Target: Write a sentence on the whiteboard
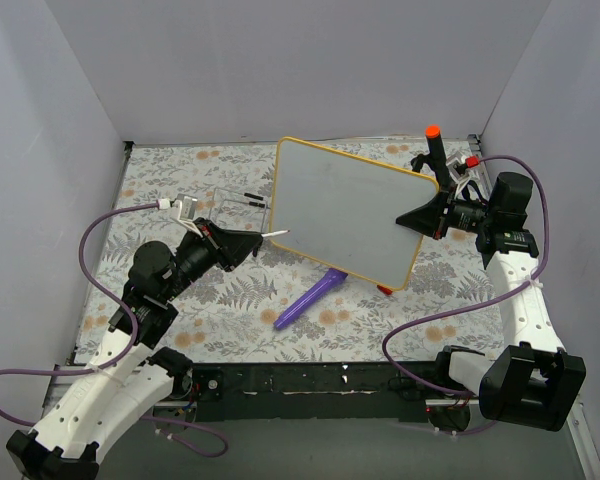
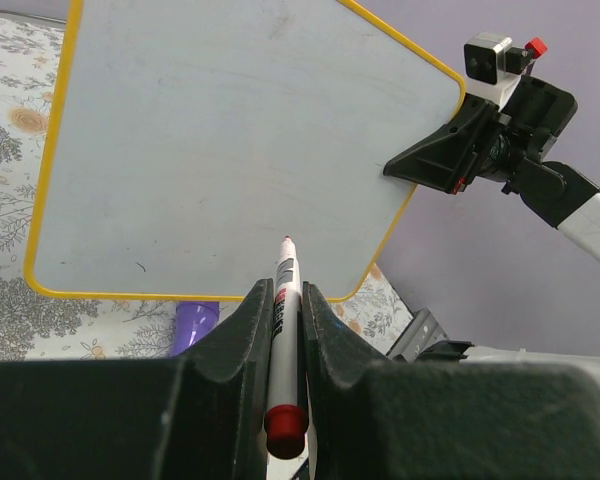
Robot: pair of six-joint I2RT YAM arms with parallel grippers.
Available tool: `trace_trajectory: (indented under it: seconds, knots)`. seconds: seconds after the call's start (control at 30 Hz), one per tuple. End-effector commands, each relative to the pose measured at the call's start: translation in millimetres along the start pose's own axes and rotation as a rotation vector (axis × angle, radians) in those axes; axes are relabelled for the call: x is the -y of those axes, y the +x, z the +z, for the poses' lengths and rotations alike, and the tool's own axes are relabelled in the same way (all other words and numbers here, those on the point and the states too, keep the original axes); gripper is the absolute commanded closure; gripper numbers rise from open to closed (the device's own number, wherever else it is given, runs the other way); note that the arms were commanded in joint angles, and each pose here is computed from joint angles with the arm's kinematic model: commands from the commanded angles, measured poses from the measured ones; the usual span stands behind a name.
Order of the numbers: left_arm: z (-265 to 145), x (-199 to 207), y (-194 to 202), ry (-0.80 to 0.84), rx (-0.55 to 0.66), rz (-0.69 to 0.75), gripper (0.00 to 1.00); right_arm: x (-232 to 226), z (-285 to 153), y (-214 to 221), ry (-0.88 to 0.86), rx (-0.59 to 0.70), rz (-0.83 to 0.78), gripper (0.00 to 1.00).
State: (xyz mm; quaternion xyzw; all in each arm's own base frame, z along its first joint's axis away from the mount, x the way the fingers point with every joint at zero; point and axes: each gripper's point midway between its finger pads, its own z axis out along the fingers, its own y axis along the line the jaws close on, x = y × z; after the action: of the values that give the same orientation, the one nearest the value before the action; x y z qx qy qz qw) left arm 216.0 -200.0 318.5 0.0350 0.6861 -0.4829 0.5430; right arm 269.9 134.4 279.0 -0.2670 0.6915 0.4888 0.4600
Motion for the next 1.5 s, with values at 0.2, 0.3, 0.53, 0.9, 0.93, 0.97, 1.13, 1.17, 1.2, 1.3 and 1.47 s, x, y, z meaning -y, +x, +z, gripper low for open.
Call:
trace_trajectory:
  seconds: [0.2,0.3,0.53,0.9,0.93,0.97,1.13,1.17,1.2,1.3,1.47]
  knots:
    - [-1.9,-0.9,-0.8,0.000,0.021,0.000,1.00,-21.2,-3.2,-15.5,-0.086,0.025,-0.108,0.99]
    - [-1.9,-2.1,0.6,-0.003,0.018,-0.002,1.00,-20.6,-3.1,-14.9,-0.086,0.025,-0.105,0.99]
    - [-2.3,-1.7,0.3,-0.001,0.020,-0.001,1.00,-21.0,-2.8,-14.9,-0.088,0.024,-0.105,0.99]
    - [-3.1,1.8,-2.6,0.018,0.039,-0.002,1.00,-21.4,-3.2,-14.9,-0.090,0.025,-0.106,0.99]
    - [-3.4,3.4,-3.3,0.023,0.041,-0.003,1.00,-21.6,-3.2,-15.4,-0.090,0.025,-0.106,0.99]
    - [-3.3,2.4,-2.7,0.021,0.041,-0.004,1.00,-21.1,-3.1,-14.7,-0.090,0.025,-0.103,0.99]
    - [-4.2,4.2,-4.3,0.028,0.052,-0.011,1.00,-21.5,-3.2,-15.1,-0.090,0.025,-0.106,0.99]
    - [-4.7,3.8,-4.3,0.028,0.054,-0.012,1.00,-21.4,-3.2,-15.1,-0.090,0.025,-0.106,0.99]
    - [-5.3,4.8,-4.2,0.033,0.057,-0.015,1.00,-21.9,-3.3,-15.2,-0.090,0.026,-0.106,0.99]
    - [-6.6,7.5,-6.9,0.044,0.071,-0.018,1.00,-22.0,-3.3,-15.7,-0.090,0.026,-0.109,0.99]
    - [-7.1,8.5,-6.2,0.052,0.075,-0.033,1.00,-22.3,-3.4,-14.9,-0.091,0.025,-0.108,0.99]
